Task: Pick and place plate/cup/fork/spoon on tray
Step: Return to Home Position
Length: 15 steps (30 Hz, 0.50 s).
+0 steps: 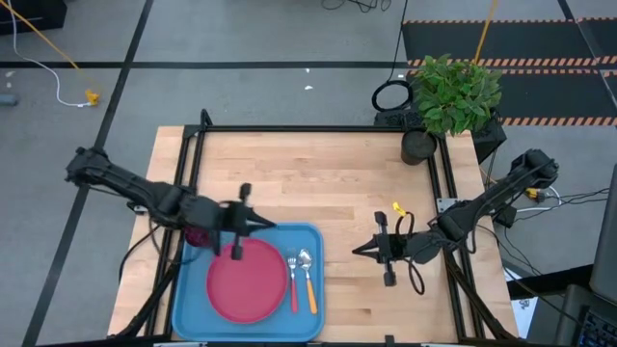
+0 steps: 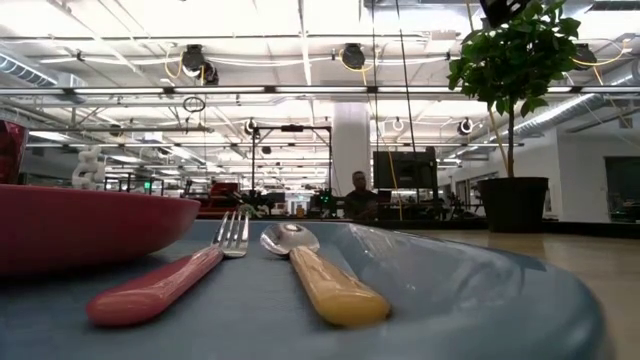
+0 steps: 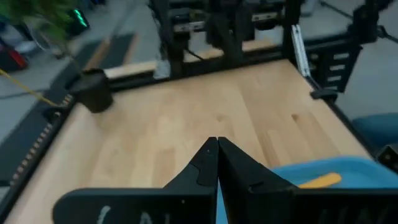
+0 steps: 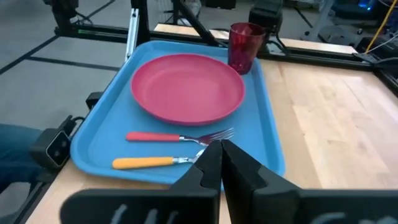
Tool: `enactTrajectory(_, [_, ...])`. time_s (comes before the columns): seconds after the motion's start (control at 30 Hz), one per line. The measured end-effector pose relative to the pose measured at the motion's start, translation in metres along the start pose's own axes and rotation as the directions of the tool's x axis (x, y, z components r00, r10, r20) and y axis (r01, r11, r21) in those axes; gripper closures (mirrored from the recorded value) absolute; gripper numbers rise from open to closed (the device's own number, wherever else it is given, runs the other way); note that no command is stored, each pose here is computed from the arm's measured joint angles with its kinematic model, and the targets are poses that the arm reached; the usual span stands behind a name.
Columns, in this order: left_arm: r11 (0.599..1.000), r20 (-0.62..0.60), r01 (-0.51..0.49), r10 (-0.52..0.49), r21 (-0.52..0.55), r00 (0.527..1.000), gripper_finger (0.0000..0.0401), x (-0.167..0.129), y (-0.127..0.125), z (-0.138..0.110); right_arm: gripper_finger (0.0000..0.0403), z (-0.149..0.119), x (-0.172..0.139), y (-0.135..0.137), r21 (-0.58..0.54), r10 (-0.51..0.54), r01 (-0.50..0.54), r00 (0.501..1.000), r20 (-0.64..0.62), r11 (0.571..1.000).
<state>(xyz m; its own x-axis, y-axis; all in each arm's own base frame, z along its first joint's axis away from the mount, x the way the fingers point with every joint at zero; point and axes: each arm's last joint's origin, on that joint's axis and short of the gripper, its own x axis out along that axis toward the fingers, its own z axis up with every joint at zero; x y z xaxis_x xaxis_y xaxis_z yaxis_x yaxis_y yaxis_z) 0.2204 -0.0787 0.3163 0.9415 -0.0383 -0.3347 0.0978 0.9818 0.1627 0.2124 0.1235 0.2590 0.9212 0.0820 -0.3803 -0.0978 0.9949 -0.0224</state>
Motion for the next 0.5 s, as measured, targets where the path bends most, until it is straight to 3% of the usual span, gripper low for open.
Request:
enactTrajectory(0.17, [0.998, 0.122, -0.064, 0.064, -0.005, 0.990, 0.0396, -0.019, 0.012, -0.036, 0.0403, -0.002, -0.008, -0.005, -0.001, -0.027, 0.027, 1.000, 0.011, 1.000])
enactTrajectory(0.33, [0.994, 0.159, -0.081, 0.091, -0.068, 0.983, 0.0396, -0.028, 0.017, -0.073, 0.0403, -0.025, -0.012, -0.016, 0.011, -0.064, 0.064, 0.998, 0.018, 0.998])
enactTrajectory(0.5, [0.994, 0.202, -0.091, 0.102, -0.064, 0.974, 0.0396, -0.030, 0.018, -0.102, 0.0403, -0.056, -0.018, -0.029, -0.004, -0.079, 0.079, 0.996, 0.048, 0.997])
